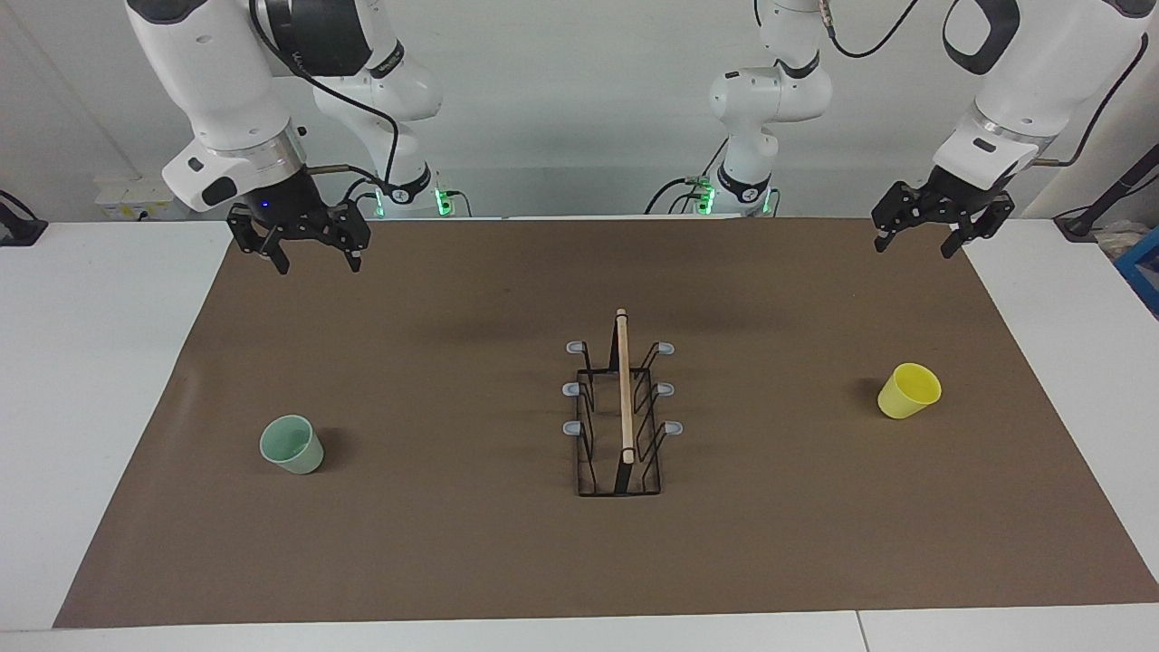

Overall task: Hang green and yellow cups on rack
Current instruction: 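Move the right gripper toward the pale green cup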

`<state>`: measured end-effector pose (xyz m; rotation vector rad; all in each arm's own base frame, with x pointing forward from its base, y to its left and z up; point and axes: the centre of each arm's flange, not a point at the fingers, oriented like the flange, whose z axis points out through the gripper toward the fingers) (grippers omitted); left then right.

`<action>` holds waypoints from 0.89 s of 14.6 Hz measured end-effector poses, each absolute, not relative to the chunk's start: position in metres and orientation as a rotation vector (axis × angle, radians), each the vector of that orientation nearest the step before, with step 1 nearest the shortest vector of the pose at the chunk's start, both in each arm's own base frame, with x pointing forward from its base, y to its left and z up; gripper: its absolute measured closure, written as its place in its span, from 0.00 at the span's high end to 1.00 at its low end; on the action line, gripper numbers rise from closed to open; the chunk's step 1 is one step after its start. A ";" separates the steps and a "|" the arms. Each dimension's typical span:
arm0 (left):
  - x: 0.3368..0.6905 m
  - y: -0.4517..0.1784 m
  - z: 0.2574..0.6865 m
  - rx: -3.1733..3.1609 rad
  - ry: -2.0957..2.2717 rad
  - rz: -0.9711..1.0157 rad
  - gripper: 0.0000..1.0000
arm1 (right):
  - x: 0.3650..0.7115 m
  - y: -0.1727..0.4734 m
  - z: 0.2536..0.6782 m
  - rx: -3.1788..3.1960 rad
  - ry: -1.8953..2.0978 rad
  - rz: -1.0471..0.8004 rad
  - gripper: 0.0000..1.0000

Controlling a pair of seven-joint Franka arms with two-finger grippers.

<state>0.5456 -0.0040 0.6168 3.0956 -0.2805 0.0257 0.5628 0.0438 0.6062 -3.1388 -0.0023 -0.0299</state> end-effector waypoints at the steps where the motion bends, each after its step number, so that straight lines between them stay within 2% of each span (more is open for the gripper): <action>1: 0.546 -0.004 0.617 3.096 -0.281 0.026 1.00 | 0.563 0.044 0.606 -3.139 -0.002 -0.030 1.00; 10: 0.543 0.001 0.621 3.096 -0.259 0.037 1.00 | 0.563 0.051 0.606 -3.239 -0.141 -0.041 1.00; 13: 0.542 0.017 0.622 3.068 -0.198 0.039 1.00 | 0.563 0.043 0.606 -3.309 -0.533 -0.007 1.00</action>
